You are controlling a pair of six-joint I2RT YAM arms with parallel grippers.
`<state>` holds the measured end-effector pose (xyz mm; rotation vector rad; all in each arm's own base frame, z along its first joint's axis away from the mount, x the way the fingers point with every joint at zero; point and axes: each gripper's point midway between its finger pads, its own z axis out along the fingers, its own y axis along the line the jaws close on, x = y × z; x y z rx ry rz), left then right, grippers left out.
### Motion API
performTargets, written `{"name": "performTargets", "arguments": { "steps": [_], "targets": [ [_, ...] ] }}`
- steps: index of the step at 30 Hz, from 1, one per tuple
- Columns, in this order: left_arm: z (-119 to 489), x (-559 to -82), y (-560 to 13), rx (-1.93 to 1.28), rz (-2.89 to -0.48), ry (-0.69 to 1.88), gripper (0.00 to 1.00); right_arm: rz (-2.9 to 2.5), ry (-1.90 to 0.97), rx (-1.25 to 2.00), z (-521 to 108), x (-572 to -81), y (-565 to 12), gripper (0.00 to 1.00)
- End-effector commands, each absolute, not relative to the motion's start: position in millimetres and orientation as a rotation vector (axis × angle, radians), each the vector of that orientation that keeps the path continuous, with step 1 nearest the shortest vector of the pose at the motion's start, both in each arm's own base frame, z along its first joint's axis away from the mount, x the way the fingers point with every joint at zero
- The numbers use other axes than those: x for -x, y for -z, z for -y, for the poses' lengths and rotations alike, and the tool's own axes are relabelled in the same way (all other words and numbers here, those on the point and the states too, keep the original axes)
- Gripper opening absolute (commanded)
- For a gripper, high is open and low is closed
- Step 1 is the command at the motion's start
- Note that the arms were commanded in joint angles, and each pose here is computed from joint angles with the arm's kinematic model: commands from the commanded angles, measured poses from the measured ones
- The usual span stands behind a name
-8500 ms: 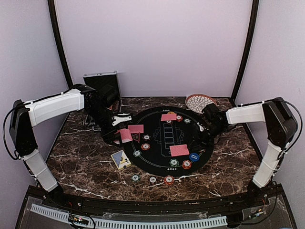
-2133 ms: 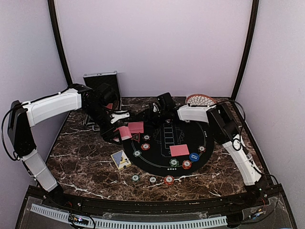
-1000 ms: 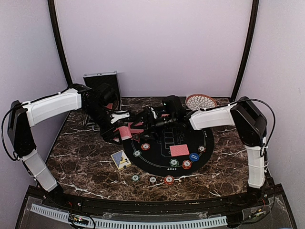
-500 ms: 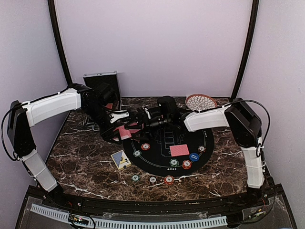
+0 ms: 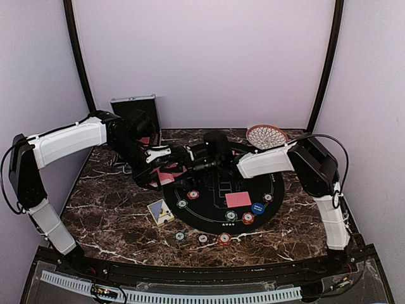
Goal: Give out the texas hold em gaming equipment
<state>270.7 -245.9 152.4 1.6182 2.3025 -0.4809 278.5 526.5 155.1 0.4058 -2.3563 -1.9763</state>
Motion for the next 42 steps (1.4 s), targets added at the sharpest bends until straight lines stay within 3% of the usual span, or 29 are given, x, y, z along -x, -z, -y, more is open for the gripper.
{"name": "performTargets", "arguments": {
  "steps": [1, 13, 27, 35, 42],
  "targets": [
    [247.3, -270.4, -174.7, -1.605, -2.236, 0.492, 0.00, 2.269, 2.067, -0.466, -543.9, -273.6, -174.6, 0.87],
    [247.6, -270.1, -174.1, -1.604, -2.242, 0.499, 0.00, 2.267, 1.992, -0.409, -561.1, -272.2, -147.4, 0.87],
    [247.5, -271.6, -175.4, -1.598, -2.241, 0.491, 0.00, 2.432, 1.865, -0.390, -531.1, -283.2, -127.6, 0.82],
    [247.1, -271.0, -176.0, -1.597, -2.242, 0.490, 0.00, 2.439, 1.880, -0.402, -520.2, -282.3, -138.2, 0.76],
    [247.0, -271.3, -176.1, -1.595, -2.245, 0.488, 0.00, 2.398, 1.938, -0.406, -517.6, -279.2, -158.0, 0.61]
  ]
}}
